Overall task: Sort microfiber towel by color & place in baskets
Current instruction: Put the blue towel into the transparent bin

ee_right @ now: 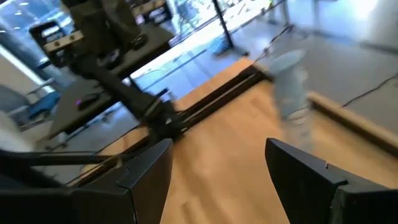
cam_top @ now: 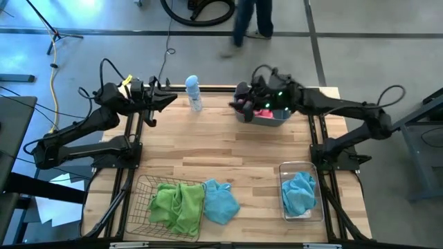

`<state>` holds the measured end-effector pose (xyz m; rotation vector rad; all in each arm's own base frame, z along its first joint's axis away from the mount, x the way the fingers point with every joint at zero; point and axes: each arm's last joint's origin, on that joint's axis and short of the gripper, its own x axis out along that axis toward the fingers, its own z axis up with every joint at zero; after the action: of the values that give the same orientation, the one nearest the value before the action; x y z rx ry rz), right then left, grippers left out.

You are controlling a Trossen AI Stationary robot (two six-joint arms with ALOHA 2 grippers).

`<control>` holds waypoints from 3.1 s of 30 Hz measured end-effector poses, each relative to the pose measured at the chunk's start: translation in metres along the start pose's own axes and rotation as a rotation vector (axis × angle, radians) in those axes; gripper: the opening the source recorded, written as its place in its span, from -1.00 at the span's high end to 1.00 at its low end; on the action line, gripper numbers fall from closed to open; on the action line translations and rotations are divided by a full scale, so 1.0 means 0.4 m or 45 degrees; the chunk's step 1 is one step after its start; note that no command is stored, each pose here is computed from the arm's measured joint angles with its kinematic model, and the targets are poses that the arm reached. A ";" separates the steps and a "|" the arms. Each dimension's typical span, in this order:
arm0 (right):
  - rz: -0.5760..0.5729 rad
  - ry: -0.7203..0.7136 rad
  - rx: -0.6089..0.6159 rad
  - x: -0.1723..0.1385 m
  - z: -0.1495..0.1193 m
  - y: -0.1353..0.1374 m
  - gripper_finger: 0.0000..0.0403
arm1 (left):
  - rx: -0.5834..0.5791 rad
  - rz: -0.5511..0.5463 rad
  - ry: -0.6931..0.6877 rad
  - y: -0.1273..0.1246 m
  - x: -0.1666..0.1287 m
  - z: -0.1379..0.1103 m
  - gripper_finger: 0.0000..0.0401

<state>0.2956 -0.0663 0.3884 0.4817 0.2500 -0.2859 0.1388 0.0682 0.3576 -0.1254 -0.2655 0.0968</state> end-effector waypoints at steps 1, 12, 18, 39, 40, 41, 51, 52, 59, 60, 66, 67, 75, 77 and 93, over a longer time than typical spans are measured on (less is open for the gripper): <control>0.021 0.012 0.017 0.015 -0.010 0.012 -0.25 | -0.004 -0.028 0.006 -0.002 0.000 0.000 1.00; 0.427 0.098 0.069 0.051 -0.124 0.222 -0.25 | -0.035 -0.112 0.039 -0.006 0.001 -0.004 1.00; 0.486 0.139 0.026 0.005 -0.205 0.337 -0.25 | -0.037 -0.103 0.060 -0.004 0.001 -0.008 1.00; 0.173 0.822 -0.701 0.110 -0.461 0.576 -0.25 | -0.106 0.031 0.252 0.009 -0.004 -0.050 1.00; 0.167 0.838 -0.724 0.125 -0.479 0.578 -0.25 | -0.107 0.029 0.254 0.009 -0.004 -0.051 1.00; 0.156 0.858 -0.741 0.140 -0.499 0.576 -0.25 | -0.107 0.029 0.253 0.009 -0.004 -0.050 1.00; 0.143 1.088 -0.669 0.259 -0.667 0.547 -0.25 | -0.107 0.028 0.253 0.009 -0.004 -0.050 1.00; 0.134 1.102 -0.673 0.266 -0.681 0.544 -0.25 | -0.107 0.028 0.253 0.009 -0.004 -0.050 1.00; 0.017 1.136 -0.657 0.308 -0.745 0.515 -0.25 | -0.076 0.025 0.254 0.009 -0.004 -0.050 1.00; 0.006 1.130 -0.659 0.312 -0.750 0.513 -0.25 | -0.076 0.025 0.253 0.009 -0.004 -0.050 1.00; -0.014 1.136 -0.671 0.321 -0.770 0.507 -0.25 | -0.075 0.025 0.254 0.009 -0.004 -0.050 1.00; -0.016 1.139 -0.671 0.324 -0.776 0.506 -0.25 | -0.075 0.025 0.253 0.009 -0.004 -0.050 1.00; -0.072 1.159 -0.622 0.346 -0.821 0.491 -0.25 | -0.074 0.024 0.254 0.009 -0.004 -0.051 1.00; -0.075 1.160 -0.616 0.346 -0.824 0.492 -0.23 | -0.074 0.024 0.253 0.009 -0.004 -0.050 1.00; -0.050 1.419 -0.603 0.283 -0.809 0.495 0.96 | -0.073 0.024 0.253 0.009 -0.004 -0.050 1.00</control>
<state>0.4114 0.2352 0.1596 0.1177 1.3804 0.0398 0.1424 0.0694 0.3374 -0.1936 -0.0687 0.0949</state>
